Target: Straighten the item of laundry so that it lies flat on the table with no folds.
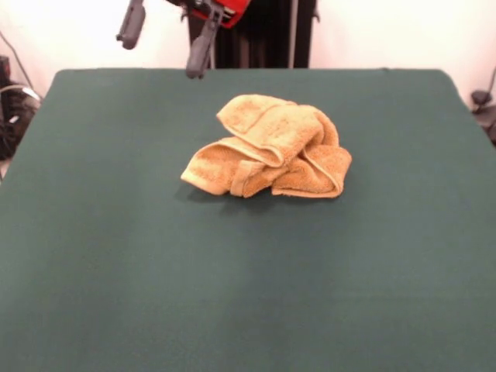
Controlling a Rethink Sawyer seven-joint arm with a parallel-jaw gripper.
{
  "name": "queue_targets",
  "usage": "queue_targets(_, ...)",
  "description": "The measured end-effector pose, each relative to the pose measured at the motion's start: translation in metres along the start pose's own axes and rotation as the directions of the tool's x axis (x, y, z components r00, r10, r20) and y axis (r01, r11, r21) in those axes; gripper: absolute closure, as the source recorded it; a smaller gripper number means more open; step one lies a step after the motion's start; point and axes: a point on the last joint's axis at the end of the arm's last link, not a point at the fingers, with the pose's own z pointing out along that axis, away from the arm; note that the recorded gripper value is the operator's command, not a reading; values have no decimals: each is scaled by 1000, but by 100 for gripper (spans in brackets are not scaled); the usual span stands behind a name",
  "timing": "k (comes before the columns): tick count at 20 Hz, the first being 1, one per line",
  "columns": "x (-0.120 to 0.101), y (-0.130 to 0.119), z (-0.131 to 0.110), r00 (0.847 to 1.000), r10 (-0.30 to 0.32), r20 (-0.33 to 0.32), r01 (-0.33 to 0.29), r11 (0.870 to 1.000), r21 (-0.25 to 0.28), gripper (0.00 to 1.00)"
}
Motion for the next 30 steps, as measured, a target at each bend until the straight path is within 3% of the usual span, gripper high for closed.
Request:
queue_targets(2,7,-2,-3,999,10,-36,-10,1000,0,0)
queue_targets(3,14,-4,-6,996,27,-89,-28,1000,-8,0)
queue_targets(6,40,-16,-10,953,96,-286,-108,994,-28,0)
queue_targets(7,59,-22,-14,897,126,-424,-155,987,-35,0)
queue_targets(8,74,-27,-21,827,144,-544,-195,980,-37,0)
queue_targets(10,97,-32,-37,685,146,-714,-247,968,-39,0)
queue_targets(13,114,-32,-57,537,119,-835,-281,959,-44,0)
queue_targets(14,121,-29,-67,463,96,-881,-294,954,-51,0)
queue_targets(15,124,-26,-75,410,77,-909,-303,951,-57,0)
queue_targets(16,126,-22,-81,365,57,-929,-311,948,-64,0)
queue_targets(17,126,-18,-85,337,41,-940,-317,946,-72,0)
queue_targets(19,124,-12,-85,331,27,-943,-325,942,-87,0)
queue_targets(21,120,-7,-81,343,27,-939,-338,936,-97,0)
queue_targets(22,116,-1,-75,359,42,-932,-373,922,-102,0)
queue_targets(23,111,8,-61,387,92,-918,-463,880,-108,0)
queue_targets(25,111,13,-49,402,136,-906,-536,837,-112,0)
queue_targets(27,123,17,-24,404,243,-882,-694,710,-122,0)
queue_targets(29,133,17,-13,392,299,-870,-764,633,-126,0)
queue_targets(30,144,18,-6,369,348,-862,-822,554,-128,0)
